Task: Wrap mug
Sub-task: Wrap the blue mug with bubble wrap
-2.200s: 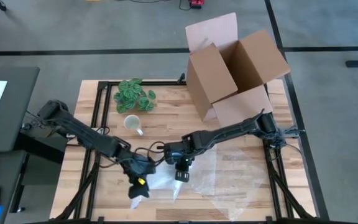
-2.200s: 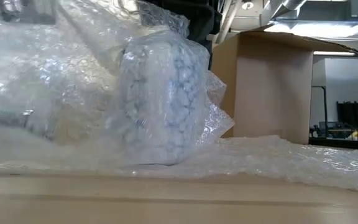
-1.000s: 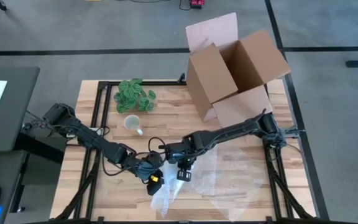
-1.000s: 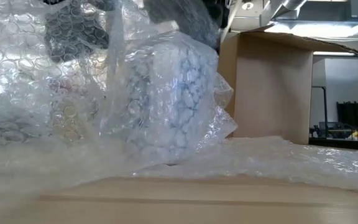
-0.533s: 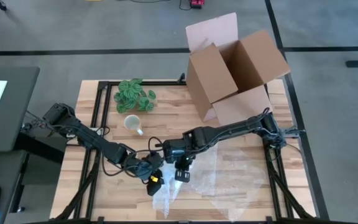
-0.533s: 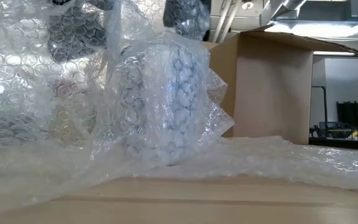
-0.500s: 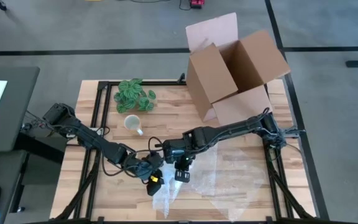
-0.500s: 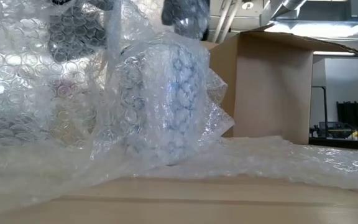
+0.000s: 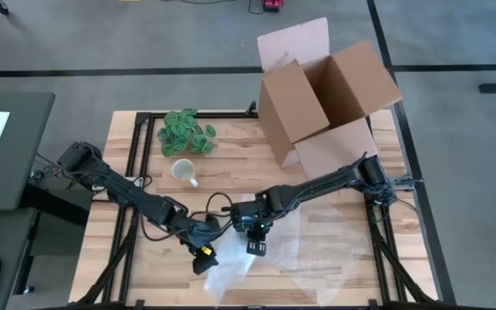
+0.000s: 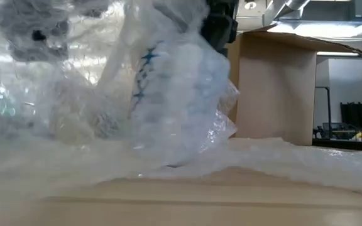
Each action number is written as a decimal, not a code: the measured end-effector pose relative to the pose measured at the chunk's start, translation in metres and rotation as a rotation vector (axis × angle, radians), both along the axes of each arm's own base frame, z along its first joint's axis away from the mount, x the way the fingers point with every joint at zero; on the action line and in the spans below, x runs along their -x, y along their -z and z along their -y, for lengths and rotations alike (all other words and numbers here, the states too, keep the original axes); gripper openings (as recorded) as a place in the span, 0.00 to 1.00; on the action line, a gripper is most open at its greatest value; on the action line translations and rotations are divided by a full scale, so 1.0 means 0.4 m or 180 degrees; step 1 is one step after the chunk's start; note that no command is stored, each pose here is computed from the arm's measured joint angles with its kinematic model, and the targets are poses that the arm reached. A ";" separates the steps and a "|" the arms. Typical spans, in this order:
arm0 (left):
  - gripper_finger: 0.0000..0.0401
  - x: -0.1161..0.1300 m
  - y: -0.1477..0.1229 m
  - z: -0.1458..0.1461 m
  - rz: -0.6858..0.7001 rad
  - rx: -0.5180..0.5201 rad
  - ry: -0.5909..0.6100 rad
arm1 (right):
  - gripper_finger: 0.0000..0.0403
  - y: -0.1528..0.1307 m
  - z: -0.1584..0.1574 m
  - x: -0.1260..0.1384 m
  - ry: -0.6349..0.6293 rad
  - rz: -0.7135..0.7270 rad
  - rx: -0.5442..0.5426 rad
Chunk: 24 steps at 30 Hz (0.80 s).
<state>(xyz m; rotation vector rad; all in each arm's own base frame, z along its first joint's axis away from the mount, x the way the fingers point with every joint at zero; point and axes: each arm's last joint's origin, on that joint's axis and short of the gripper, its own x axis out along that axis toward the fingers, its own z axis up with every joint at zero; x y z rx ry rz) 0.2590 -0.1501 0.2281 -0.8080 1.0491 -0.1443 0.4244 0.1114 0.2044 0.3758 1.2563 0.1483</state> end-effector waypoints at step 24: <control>0.37 -0.083 0.028 -0.045 0.0709 -0.0752 -0.0583 | 0.00 -0.139 -0.004 0.003 -0.0086 -0.0115 0.0048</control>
